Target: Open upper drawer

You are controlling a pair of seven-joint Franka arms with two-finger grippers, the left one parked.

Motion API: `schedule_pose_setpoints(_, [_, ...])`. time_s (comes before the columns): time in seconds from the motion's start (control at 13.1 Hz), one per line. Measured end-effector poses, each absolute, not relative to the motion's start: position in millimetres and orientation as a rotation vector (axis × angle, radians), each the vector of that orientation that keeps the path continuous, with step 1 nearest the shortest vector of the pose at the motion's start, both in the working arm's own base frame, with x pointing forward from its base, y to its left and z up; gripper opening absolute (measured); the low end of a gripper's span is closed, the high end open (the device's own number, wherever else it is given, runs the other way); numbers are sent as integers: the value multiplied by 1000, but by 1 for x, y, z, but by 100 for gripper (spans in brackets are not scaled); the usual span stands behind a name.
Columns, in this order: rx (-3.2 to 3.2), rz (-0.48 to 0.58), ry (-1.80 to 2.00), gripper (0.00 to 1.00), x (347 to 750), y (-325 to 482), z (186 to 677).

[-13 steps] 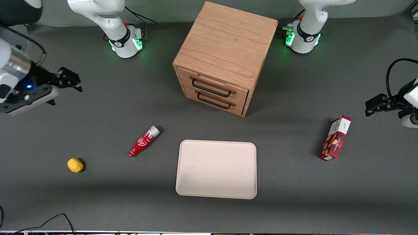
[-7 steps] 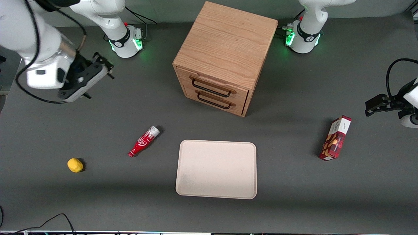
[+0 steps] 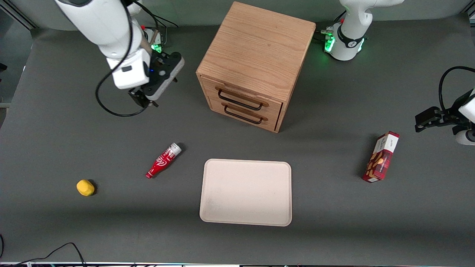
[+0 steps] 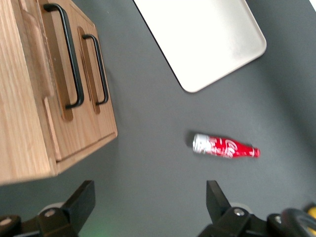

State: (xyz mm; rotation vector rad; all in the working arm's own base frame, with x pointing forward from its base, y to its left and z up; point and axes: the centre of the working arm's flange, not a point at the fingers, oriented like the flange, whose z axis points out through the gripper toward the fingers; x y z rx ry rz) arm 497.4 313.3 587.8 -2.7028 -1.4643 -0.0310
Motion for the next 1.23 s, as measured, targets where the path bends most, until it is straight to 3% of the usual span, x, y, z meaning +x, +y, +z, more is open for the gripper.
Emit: schedule_pose_setpoints(1.23, [-2565, -201, -1416, 100, 500, 433, 472])
